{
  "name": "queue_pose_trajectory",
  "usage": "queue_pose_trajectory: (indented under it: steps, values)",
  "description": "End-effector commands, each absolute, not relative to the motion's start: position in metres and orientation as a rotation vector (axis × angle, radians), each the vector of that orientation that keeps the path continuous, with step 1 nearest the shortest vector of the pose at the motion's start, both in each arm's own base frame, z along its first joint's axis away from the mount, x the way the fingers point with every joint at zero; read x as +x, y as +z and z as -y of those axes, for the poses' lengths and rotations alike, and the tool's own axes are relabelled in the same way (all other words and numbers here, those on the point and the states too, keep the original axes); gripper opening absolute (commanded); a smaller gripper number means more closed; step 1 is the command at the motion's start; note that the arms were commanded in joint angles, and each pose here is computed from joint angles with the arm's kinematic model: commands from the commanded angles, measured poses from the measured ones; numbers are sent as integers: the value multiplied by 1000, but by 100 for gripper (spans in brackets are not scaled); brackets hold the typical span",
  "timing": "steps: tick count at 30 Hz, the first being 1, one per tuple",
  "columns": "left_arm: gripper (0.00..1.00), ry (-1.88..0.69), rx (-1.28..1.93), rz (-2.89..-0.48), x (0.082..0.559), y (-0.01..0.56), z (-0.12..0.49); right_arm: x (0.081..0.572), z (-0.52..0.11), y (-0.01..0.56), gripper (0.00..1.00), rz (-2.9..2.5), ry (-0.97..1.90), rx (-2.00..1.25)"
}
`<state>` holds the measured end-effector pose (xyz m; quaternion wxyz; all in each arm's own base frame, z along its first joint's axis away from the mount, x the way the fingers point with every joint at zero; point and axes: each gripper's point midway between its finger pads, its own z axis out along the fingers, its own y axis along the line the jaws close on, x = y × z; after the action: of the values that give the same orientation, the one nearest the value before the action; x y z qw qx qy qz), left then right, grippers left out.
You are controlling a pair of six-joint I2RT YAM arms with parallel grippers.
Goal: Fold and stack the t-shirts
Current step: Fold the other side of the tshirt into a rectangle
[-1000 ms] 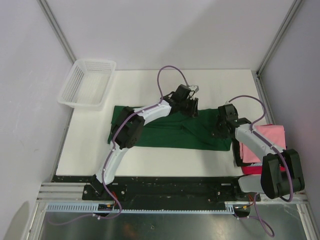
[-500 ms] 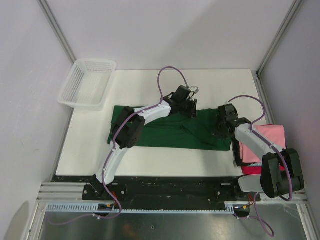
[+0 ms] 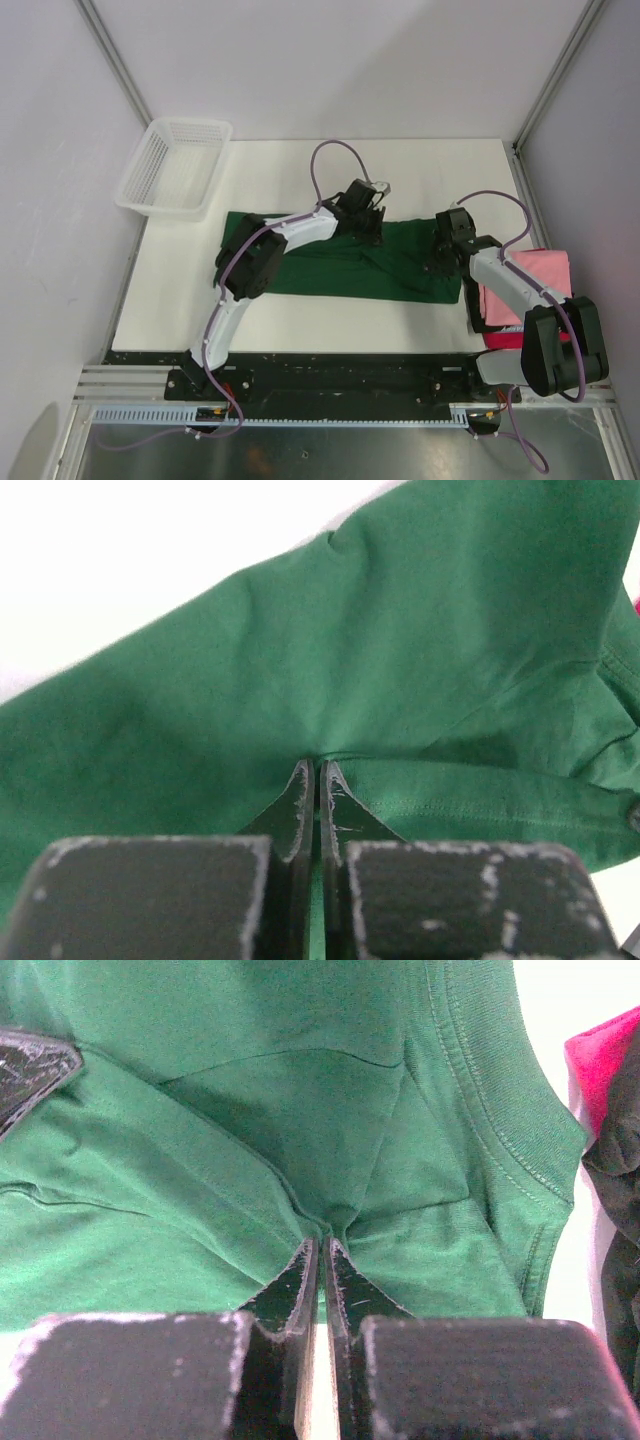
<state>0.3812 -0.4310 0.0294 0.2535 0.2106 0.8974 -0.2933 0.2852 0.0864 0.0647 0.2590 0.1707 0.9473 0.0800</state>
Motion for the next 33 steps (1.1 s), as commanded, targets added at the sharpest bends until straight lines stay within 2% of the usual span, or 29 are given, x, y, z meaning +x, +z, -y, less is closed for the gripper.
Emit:
queue_pose_trajectory:
  steps: [1,12,20,27,33]
  values:
    - [0,-797,543,-2352,380,84,426,291,-86,71,7,-2523,214,469]
    - [0,-776,478,-2350,356,110,398,289,-84,73,6,-2517,188,471]
    - [0,-733,444,-2420,334,90,378,274,-95,69,7,-2534,206,443]
    - [0,-695,434,-2480,327,65,371,255,-100,41,8,-2597,186,450]
    - [0,-672,425,-2489,328,59,369,251,-97,37,15,-2612,164,450]
